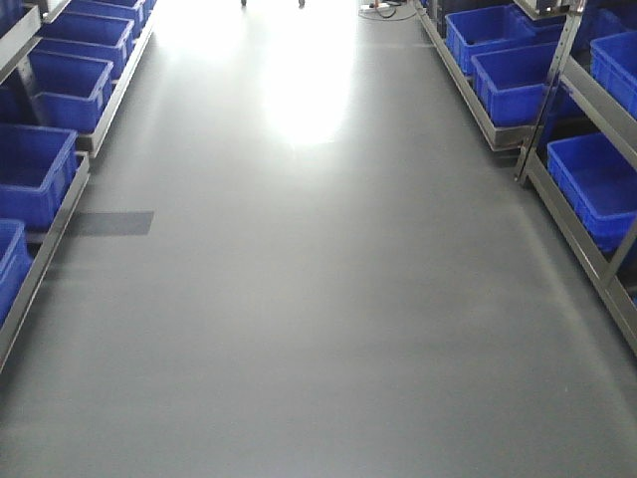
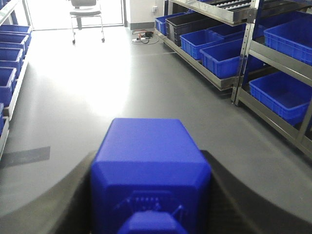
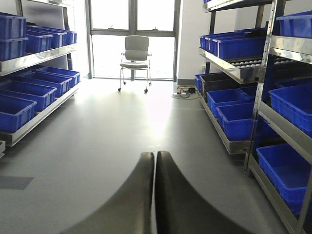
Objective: Pour parts from conveyor to right shelf
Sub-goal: 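Drive down the shelf aisle toward the bins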
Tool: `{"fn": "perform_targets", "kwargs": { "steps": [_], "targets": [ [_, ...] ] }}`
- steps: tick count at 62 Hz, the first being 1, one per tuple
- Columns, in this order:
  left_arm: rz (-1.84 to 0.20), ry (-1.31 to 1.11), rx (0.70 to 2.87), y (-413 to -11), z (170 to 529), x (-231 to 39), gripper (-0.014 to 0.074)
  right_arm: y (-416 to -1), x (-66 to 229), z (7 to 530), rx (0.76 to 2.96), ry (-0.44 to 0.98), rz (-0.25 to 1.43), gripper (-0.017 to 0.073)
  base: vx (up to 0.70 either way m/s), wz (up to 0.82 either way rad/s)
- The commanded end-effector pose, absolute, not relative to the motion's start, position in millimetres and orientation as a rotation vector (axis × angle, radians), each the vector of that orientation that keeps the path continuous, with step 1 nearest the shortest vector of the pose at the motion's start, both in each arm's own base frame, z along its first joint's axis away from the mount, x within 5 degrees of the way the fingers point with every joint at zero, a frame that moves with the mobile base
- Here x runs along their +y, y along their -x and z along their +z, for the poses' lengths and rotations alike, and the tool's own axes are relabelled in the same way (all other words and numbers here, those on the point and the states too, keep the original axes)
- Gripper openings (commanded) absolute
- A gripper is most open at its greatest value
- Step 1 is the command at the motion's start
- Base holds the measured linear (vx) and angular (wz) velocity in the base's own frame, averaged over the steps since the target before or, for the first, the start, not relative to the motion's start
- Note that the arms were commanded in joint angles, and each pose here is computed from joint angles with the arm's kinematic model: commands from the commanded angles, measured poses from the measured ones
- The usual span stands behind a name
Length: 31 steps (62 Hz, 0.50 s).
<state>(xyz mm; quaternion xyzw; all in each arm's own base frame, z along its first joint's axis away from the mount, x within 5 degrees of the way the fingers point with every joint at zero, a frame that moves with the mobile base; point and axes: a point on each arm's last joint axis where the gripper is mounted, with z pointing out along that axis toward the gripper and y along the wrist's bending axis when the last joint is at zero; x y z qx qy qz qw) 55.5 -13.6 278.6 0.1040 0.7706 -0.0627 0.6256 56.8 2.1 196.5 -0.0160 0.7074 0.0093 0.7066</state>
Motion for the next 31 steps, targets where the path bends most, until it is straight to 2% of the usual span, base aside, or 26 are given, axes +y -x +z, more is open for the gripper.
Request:
{"fn": "perform_targets", "kwargs": {
  "steps": [1,31],
  "targets": [
    [-0.156,-0.224,1.669,-56.1,294.2,-13.9,-0.0006,-56.1,1.6,199.1,1.497,0.034,0.010,-0.0009,0.75,-0.13],
    [-0.156,-0.224,1.670,-56.1,294.0,-13.9,-0.0006,-56.1,1.6,199.1,1.497,0.034,0.010,-0.0009,0.74,-0.03]
  ]
}}
